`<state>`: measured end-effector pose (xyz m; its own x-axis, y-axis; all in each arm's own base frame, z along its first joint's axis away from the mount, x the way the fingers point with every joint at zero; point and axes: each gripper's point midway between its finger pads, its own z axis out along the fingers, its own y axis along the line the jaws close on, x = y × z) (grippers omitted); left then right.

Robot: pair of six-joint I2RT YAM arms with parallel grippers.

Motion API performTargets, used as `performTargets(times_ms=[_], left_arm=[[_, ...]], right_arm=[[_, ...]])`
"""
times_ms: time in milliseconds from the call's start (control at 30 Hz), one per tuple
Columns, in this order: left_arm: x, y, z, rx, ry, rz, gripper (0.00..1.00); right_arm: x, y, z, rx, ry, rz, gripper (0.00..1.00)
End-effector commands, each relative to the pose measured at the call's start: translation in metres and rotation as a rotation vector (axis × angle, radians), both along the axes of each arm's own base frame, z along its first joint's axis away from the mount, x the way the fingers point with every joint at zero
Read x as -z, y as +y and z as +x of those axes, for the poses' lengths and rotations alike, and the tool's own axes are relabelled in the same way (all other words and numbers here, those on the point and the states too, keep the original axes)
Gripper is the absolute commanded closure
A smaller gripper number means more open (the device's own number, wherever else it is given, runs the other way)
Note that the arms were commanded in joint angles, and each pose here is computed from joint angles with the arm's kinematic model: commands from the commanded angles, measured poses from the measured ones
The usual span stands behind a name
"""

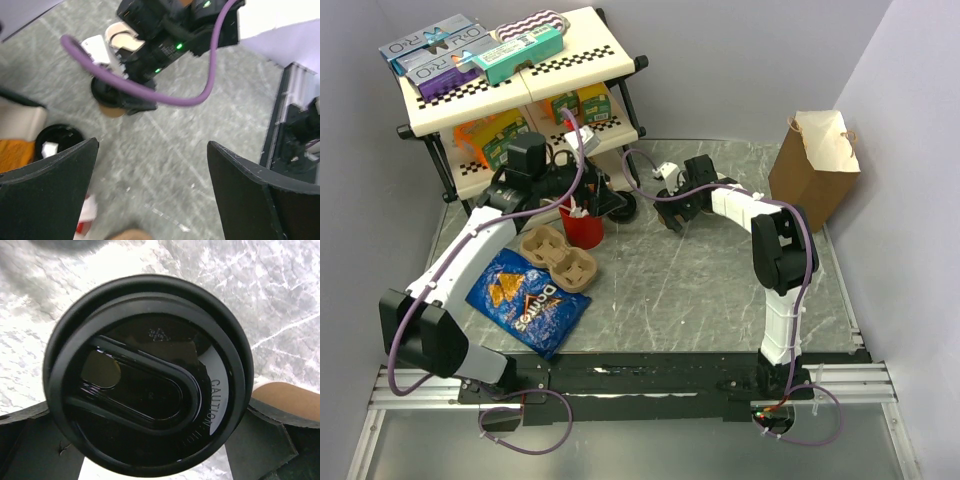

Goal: Pack the takeout coffee

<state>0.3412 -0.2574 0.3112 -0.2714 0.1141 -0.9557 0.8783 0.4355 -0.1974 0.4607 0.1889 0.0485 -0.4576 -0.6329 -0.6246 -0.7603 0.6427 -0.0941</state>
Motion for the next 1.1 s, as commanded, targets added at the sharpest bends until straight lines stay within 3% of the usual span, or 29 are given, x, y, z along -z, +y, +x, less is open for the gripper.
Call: performTargets(times_ms=[0,500,800,1067], left_arm=[[-0.021,0.020,-0.005,-0.028,-0.109,0.058,0.04],[-0.004,0.052,-0.009,-0.113,-0.106,0.129,0.03],[0.020,0.096,-0.019,-0.194,-0.096,0.247,0.02],[0.069,0.128,-0.041,-0.233,-0.033,0.379,0.03]], right_arm=[[-0.011,0.001,0.015,0.004,-0.046,-0.025,0.02],[-0.015,0.008,0.045,-0.026,-0.084,-0.050,0.02],[-0.018,0.016,0.036,-0.091,-0.071,-0.021,0.00],[-0.063,0.009,0.009,-0.009,-0.102,0.037,0.00]])
